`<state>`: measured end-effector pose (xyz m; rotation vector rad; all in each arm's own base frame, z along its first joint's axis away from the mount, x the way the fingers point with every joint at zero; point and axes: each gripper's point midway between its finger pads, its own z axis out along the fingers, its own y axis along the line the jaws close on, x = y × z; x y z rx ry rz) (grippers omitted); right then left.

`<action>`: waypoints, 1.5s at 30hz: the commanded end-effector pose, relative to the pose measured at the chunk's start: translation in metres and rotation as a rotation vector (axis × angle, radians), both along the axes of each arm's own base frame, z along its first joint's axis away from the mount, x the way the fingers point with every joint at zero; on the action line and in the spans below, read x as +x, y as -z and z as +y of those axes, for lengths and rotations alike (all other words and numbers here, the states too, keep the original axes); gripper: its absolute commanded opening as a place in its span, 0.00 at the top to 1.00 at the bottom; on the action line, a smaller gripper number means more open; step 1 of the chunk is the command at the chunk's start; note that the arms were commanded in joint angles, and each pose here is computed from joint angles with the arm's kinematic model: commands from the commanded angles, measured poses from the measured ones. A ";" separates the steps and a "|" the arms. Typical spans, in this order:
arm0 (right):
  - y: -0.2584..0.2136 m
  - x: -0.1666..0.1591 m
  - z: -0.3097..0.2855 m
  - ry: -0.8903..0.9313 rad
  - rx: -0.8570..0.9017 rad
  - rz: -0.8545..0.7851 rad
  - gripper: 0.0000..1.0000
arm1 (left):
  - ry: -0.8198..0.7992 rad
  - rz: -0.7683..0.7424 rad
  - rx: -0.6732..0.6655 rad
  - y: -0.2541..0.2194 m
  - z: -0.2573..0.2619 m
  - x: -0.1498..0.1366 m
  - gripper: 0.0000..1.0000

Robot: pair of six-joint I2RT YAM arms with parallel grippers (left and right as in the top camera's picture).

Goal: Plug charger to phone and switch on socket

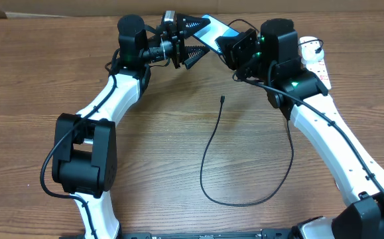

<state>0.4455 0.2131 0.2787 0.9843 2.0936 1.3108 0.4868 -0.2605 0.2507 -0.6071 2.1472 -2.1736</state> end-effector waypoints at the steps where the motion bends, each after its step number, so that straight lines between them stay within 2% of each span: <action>1: -0.025 -0.005 0.001 0.017 0.013 -0.069 0.96 | -0.014 0.063 -0.026 -0.004 -0.003 0.004 0.23; 7: -0.027 -0.008 0.014 0.036 -0.001 -0.090 0.97 | -0.008 0.151 -0.053 -0.004 -0.005 0.002 0.25; 11: -0.027 -0.011 0.022 0.048 -0.005 -0.089 0.97 | -0.006 0.186 -0.063 -0.004 -0.009 0.001 0.32; 17: -0.023 -0.013 0.024 0.052 -0.015 -0.084 0.97 | -0.007 0.186 -0.063 -0.004 -0.009 0.001 0.39; 33: -0.019 -0.012 0.020 0.063 -0.047 -0.084 0.97 | -0.008 0.184 -0.063 -0.004 -0.009 0.001 0.47; 36: -0.019 -0.012 0.019 0.065 -0.054 -0.086 0.97 | -0.009 0.185 -0.063 -0.004 -0.009 0.001 0.50; 39: -0.016 -0.011 0.016 0.082 -0.069 -0.081 0.97 | -0.009 0.185 -0.064 -0.004 -0.008 0.001 0.59; 45: -0.014 -0.011 0.015 0.085 -0.075 -0.076 0.97 | -0.009 0.186 -0.064 -0.004 -0.009 0.001 0.61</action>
